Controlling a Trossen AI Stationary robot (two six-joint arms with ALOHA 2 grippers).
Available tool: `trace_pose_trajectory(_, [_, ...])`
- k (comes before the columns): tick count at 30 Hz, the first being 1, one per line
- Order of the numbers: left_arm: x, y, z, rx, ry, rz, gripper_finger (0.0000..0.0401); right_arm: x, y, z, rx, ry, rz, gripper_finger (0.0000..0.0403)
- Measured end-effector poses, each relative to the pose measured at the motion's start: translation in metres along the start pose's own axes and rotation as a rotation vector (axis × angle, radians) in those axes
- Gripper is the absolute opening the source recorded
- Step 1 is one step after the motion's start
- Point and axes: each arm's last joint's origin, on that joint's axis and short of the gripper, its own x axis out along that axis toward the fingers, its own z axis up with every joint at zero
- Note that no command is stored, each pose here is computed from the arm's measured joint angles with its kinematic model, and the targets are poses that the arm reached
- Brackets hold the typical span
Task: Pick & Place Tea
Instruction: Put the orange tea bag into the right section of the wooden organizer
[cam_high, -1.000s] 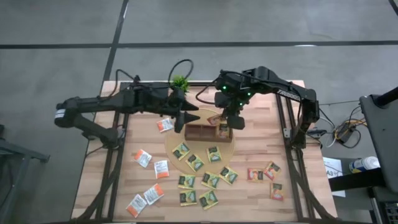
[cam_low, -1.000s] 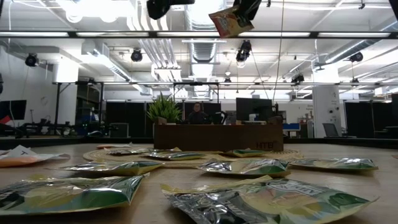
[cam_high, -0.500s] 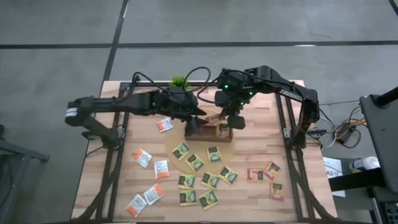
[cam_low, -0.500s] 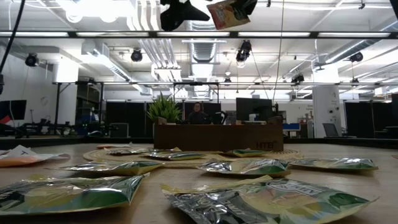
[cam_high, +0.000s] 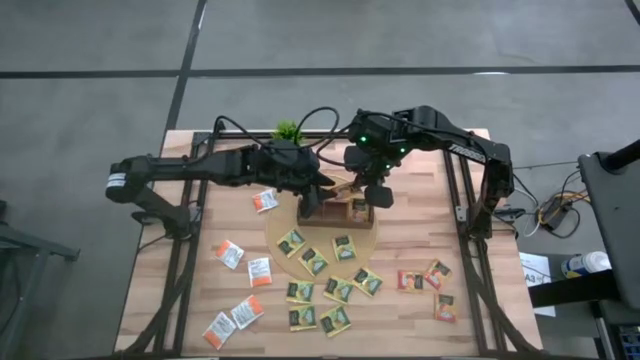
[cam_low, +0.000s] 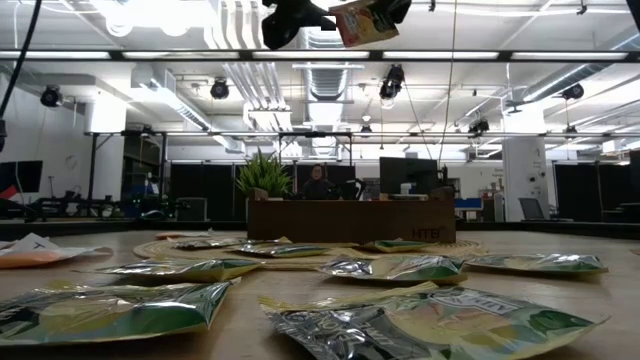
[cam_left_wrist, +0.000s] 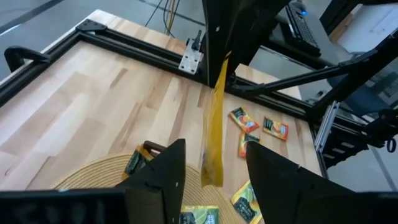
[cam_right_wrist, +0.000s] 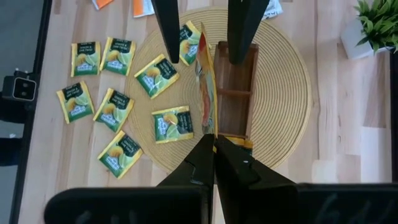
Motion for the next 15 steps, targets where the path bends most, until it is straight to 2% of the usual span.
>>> trace_pose_trajectory(5, [0.0,0.0,0.0,0.0,0.0,0.0,0.0133,0.0,0.0,0.0003,-0.001,-0.003,0.0,0.0008])
trace_pose_trajectory(8, [0.0016,0.0004,-0.0007,0.0,0.004,0.001,0.0097,0.0,-0.0001,0.0005,0.003,-0.005,-0.001,0.0008])
trace_pose_trajectory(12, [0.0053,0.0014,-0.0024,0.014,0.015,0.004,0.0022,0.0002,0.0006,0.0006,0.003,-0.005,0.0,0.0008])
trace_pose_trajectory(15, [0.0058,0.0016,-0.0026,0.017,0.016,0.005,0.0009,0.0006,0.0018,0.0008,0.003,-0.004,0.001,0.0008])
